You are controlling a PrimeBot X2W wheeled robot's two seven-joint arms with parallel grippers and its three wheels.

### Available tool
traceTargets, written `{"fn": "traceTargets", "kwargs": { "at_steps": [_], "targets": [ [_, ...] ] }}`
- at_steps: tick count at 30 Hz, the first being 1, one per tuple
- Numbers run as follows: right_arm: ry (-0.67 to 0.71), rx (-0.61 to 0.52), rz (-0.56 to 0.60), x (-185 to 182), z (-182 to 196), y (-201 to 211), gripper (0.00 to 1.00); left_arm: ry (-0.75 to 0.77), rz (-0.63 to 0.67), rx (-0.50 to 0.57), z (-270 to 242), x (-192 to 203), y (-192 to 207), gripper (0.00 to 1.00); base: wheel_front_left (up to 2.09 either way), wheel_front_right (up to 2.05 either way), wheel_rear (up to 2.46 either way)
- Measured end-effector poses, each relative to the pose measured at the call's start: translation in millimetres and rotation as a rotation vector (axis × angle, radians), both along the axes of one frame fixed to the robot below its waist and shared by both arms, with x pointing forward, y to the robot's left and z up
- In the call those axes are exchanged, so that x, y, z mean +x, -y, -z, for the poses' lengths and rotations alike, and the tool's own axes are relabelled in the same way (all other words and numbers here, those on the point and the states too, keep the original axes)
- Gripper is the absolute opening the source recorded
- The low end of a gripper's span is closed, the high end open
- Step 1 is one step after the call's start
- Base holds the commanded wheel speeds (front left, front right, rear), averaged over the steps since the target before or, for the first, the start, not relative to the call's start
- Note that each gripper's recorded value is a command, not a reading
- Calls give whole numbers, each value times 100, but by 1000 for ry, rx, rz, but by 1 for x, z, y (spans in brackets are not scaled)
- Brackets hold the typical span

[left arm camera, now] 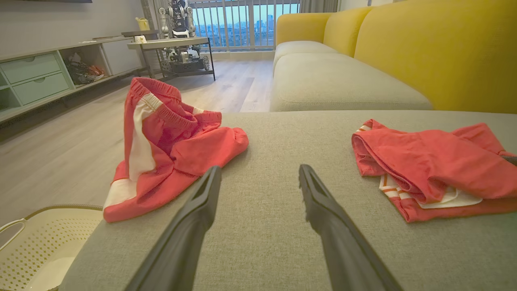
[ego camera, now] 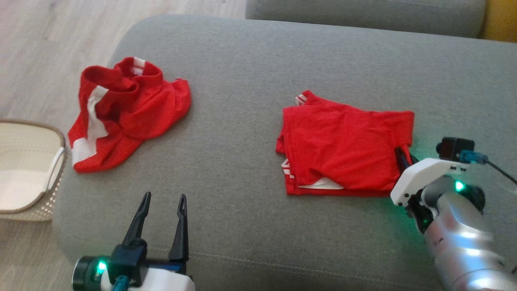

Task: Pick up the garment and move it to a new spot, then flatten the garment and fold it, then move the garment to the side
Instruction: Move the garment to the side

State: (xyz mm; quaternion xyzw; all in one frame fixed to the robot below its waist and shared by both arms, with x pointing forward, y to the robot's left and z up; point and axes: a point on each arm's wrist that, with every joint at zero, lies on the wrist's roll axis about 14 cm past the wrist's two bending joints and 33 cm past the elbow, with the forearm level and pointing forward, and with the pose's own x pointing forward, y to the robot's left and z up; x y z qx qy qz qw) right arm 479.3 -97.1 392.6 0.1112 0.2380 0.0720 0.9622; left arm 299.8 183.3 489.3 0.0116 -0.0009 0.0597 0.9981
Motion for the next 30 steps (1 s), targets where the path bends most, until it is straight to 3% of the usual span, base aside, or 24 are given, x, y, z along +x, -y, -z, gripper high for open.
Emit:
{"fn": "traceTargets", "kwargs": {
  "at_steps": [6,13,19,30],
  "targets": [
    [144,-216,-13,19,-29,55,0,-3,47,-2,2,13,11,100,0,0,0],
    [262,-385,106,42,-83,139,0,20,148,-8,-3,42,34,100,0,0,0],
    [247,-472,203,35,-95,196,0,9,213,-18,3,58,51,100,0,0,0],
    [265,-564,315,23,-116,247,0,-4,273,-28,11,78,67,100,0,0,0]
  ]
}}
